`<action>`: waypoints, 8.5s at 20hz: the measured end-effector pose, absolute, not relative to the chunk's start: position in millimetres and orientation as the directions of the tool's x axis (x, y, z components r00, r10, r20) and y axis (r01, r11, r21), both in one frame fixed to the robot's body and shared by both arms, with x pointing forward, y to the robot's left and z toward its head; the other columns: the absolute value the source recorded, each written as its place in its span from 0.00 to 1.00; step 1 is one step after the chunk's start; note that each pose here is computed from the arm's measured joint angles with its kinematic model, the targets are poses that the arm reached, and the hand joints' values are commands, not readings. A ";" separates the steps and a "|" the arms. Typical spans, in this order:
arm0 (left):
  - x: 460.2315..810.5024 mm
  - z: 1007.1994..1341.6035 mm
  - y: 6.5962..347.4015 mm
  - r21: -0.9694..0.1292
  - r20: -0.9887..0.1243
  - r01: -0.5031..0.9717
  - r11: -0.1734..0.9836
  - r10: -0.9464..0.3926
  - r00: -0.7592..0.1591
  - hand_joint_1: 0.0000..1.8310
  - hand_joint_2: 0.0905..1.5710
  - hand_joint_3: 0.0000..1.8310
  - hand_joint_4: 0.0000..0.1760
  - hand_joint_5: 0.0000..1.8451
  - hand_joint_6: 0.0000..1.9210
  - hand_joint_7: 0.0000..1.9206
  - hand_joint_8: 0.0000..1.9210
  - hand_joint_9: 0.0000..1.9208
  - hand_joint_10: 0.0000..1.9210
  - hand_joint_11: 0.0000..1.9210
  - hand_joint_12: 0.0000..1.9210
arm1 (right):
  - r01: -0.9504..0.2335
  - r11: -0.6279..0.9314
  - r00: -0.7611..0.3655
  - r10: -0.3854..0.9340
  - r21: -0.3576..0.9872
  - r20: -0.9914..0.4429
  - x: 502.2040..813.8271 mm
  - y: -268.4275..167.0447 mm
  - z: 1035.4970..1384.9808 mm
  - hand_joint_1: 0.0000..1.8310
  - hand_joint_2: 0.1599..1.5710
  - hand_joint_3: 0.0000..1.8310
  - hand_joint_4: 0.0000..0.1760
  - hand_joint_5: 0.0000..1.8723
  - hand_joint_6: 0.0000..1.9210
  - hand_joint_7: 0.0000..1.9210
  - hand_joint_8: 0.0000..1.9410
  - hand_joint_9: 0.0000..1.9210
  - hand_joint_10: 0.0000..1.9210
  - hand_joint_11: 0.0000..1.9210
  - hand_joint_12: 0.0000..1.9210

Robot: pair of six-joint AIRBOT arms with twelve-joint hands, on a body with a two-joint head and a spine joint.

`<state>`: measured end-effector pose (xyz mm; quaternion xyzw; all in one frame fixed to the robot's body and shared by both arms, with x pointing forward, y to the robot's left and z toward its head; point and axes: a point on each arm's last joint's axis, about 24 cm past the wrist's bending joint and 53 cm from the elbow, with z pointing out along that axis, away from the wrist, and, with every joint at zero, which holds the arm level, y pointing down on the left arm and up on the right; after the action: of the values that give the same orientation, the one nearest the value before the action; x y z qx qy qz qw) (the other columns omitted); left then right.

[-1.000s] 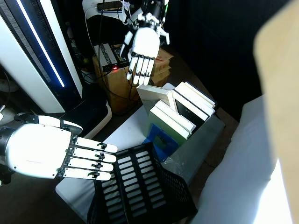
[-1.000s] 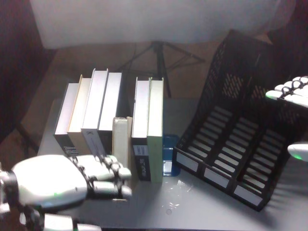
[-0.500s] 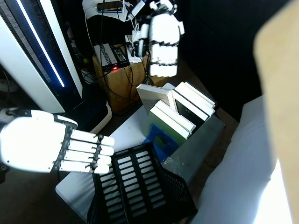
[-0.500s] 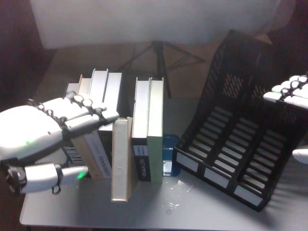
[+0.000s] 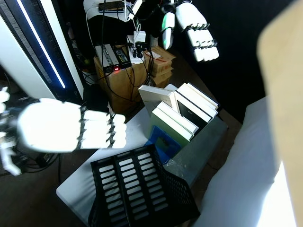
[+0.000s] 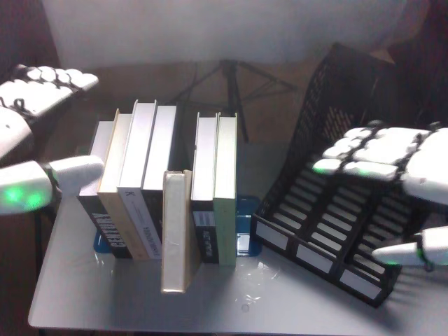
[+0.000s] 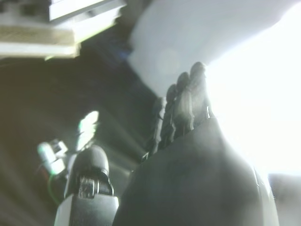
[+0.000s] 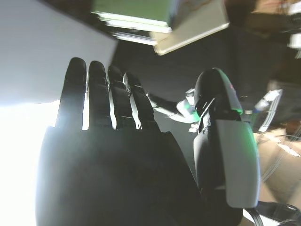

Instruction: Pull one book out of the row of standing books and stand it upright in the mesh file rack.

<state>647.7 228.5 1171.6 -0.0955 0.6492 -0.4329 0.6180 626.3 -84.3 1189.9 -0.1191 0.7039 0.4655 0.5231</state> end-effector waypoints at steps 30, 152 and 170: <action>655.2 1146.6 315.3 -0.726 -0.682 0.200 0.658 -0.726 -0.089 0.00 0.78 0.00 0.14 0.00 0.00 0.00 0.00 0.00 0.00 0.00 0.00 | -0.926 0.331 -0.207 -0.043 0.181 -0.977 620.2 114.5 1205.1 0.39 0.61 0.00 0.00 0.00 0.00 0.00 0.00 0.00 0.00 0.00 0.00; 643.1 1162.7 360.5 -0.750 -0.642 0.189 0.634 -0.767 0.025 0.00 0.81 0.00 0.29 0.00 0.00 0.00 0.00 0.00 0.00 0.00 0.00 | -0.948 0.317 -0.061 -0.300 -0.039 -0.952 605.7 196.4 1096.4 0.61 0.69 0.00 0.00 0.17 0.51 0.17 0.40 0.00 0.48 0.00 1.00; 681.5 1175.1 306.5 -0.723 -0.671 0.299 0.623 -0.737 -0.086 0.00 0.81 0.00 0.37 0.02 0.01 0.00 0.00 0.00 0.00 0.00 0.00 | -0.948 0.299 -0.175 -0.207 0.108 -0.963 603.3 179.5 1110.4 0.75 0.69 0.00 0.00 0.46 0.50 0.50 0.55 0.48 0.71 0.44 0.95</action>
<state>681.5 306.5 1175.1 -0.1763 0.6211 -0.3965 0.6527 603.3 179.5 1110.4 -0.4399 0.6562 0.3961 0.4679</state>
